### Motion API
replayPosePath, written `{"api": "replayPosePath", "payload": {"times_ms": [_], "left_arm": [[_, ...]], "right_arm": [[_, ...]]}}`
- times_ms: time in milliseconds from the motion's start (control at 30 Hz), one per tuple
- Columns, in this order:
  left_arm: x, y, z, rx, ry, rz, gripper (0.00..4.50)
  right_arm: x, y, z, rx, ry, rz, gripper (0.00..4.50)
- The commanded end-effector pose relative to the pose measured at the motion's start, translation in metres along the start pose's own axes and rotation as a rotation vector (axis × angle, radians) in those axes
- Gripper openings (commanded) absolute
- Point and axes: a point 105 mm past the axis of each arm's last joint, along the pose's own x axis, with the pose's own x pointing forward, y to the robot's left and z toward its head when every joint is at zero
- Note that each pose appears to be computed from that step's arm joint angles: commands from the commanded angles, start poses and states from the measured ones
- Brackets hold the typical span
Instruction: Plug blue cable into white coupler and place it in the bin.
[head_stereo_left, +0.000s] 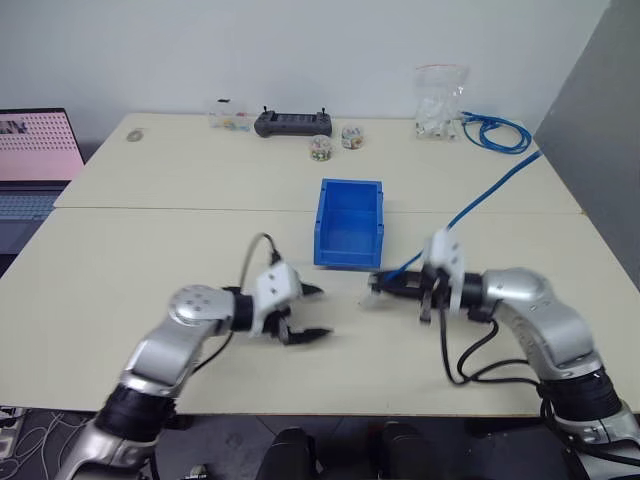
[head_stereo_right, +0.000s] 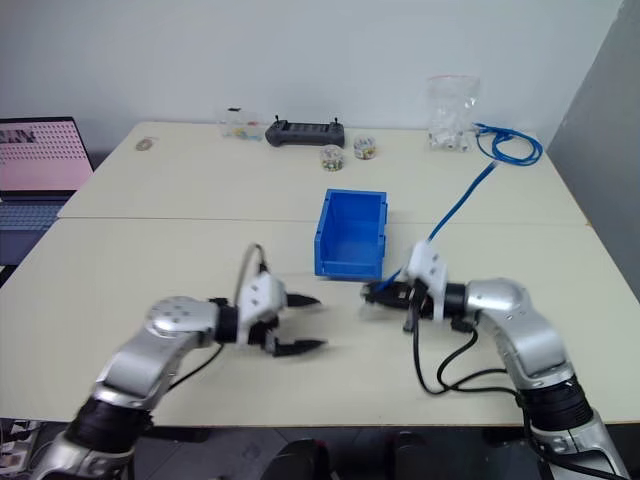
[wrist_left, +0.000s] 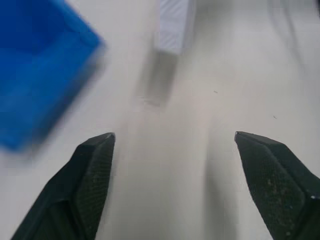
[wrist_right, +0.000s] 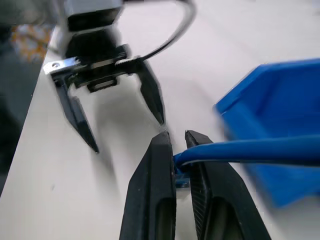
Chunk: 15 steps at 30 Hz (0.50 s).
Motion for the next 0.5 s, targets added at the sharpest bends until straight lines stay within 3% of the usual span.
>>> {"api": "replayPosePath", "payload": {"times_ms": [33,267,333,367,500], "left_arm": [[-0.01,0.02,0.037,0.031,-0.077,0.17,4.5],[-0.005,0.044,0.053,0.064,-0.076,0.262,4.5],[-0.002,0.049,0.054,0.081,-0.069,0.274,4.5],[-0.001,0.051,0.054,0.084,-0.067,0.276,4.5],[-0.002,0.054,0.052,0.085,-0.056,0.287,4.5]], "right_arm": [[0.002,-0.025,0.045,0.023,-0.151,-0.104,0.11],[0.066,-0.083,0.048,0.079,-0.084,-0.234,0.11],[0.079,-0.099,0.036,0.063,0.024,-0.259,0.81],[0.078,-0.104,0.033,0.051,0.063,-0.256,0.94],[0.058,-0.115,0.032,0.028,0.118,-0.231,1.93]]}}
